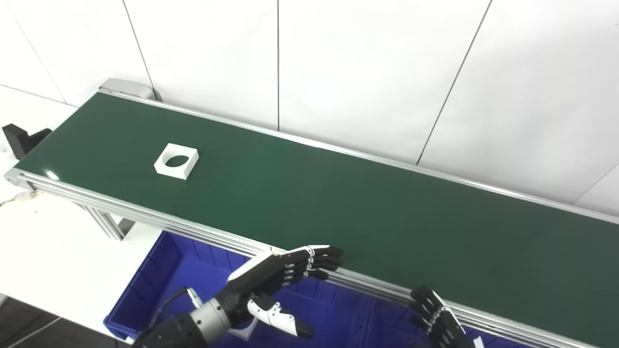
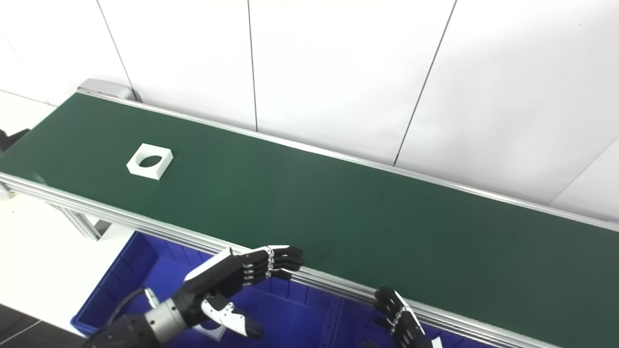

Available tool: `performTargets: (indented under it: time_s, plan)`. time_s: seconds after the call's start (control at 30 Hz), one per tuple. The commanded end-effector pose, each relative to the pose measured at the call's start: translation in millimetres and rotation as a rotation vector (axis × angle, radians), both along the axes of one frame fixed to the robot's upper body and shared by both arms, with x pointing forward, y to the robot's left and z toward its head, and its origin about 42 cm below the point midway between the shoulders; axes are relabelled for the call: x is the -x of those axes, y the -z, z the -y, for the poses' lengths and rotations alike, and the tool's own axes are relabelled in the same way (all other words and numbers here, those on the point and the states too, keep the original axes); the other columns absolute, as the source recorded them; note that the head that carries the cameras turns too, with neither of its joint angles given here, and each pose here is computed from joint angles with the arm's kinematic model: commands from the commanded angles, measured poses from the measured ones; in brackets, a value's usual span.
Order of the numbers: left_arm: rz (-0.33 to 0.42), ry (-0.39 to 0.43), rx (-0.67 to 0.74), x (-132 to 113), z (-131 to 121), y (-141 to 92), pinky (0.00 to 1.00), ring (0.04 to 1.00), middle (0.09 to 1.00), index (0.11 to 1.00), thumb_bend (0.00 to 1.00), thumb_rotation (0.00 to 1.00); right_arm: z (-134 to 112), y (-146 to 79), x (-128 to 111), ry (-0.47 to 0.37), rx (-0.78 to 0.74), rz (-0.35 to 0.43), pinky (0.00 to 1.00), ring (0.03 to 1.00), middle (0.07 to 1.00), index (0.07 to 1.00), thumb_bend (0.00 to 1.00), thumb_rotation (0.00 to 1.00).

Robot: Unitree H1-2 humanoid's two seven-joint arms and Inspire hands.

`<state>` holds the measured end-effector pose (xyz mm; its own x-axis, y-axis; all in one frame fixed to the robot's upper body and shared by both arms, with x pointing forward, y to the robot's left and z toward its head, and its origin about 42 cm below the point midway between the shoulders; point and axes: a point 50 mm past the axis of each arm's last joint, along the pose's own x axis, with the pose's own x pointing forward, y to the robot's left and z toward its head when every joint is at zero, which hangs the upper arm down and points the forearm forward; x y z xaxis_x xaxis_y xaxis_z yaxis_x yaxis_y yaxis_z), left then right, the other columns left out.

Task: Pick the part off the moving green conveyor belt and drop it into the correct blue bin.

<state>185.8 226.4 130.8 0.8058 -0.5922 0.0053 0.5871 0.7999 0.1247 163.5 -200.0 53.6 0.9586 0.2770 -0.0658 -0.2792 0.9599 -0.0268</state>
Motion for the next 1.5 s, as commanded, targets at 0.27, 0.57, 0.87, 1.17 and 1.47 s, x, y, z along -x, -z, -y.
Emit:
performTargets:
  time_s: [0.27, 0.57, 0.87, 1.17, 1.47]
  plan:
    - [0.189, 0.050, -0.178, -21, -14, -60, 0.77, 0.816, 0.837, 0.830, 0.93, 0.36, -1, -6, -7, -0.012, -0.025, 0.082, 0.79, 0.838, 0.852, 0.869, 0.73, 0.55]
    - [0.294, 0.024, -0.292, -43, -31, -96, 0.78, 0.827, 0.834, 0.824, 0.91, 0.31, 0, -4, -11, -0.010, -0.030, 0.082, 0.79, 0.843, 0.856, 0.876, 0.72, 0.53]
    - [0.365, -0.043, -0.493, -71, -43, -122, 0.76, 0.830, 0.841, 0.820, 0.92, 0.14, 2, -4, -12, -0.011, -0.036, 0.082, 0.80, 0.844, 0.856, 0.875, 0.72, 0.54]
    - [0.360, -0.102, -0.631, -106, -61, -112, 0.76, 0.847, 0.855, 0.825, 0.94, 0.11, 2, -3, -12, -0.009, -0.040, 0.084, 0.79, 0.843, 0.855, 0.876, 0.74, 0.55]
    - [0.342, -0.132, -0.721, -142, -86, -93, 0.80, 0.901, 0.886, 0.848, 0.93, 0.15, 2, -3, -11, -0.012, -0.037, 0.084, 0.79, 0.845, 0.855, 0.879, 0.73, 0.55]
